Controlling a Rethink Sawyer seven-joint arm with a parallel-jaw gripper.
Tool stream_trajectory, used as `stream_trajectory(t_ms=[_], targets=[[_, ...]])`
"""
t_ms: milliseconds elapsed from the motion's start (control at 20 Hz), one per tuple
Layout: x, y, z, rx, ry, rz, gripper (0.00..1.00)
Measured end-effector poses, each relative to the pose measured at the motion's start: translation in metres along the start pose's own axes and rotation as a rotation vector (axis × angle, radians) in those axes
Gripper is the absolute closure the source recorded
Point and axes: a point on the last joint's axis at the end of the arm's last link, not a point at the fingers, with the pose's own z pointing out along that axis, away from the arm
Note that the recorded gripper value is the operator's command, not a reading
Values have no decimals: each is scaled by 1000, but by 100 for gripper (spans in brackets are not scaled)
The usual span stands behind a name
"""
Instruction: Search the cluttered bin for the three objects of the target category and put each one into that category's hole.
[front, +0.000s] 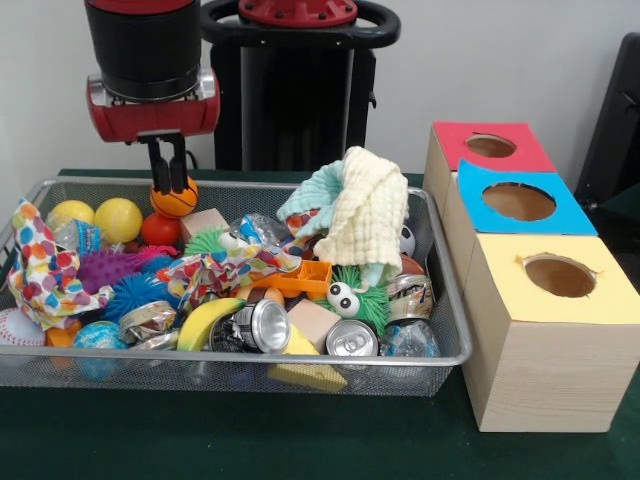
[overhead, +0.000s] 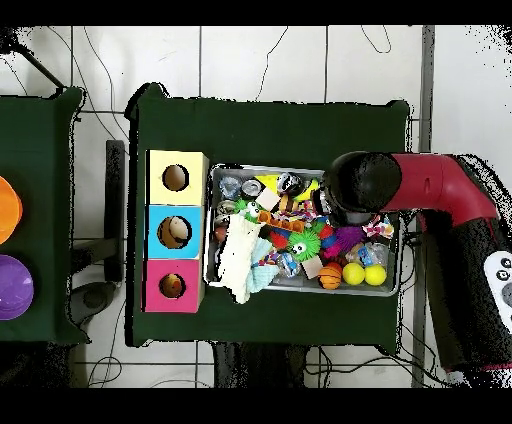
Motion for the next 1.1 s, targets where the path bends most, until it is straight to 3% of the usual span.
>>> stream_trajectory(t_ms=[300, 800, 1100], targets=[[6, -1, -8, 17, -8, 12, 100], [15, -15, -50, 46, -38, 70, 100], [4, -11, -52, 62, -44, 67, 100]])
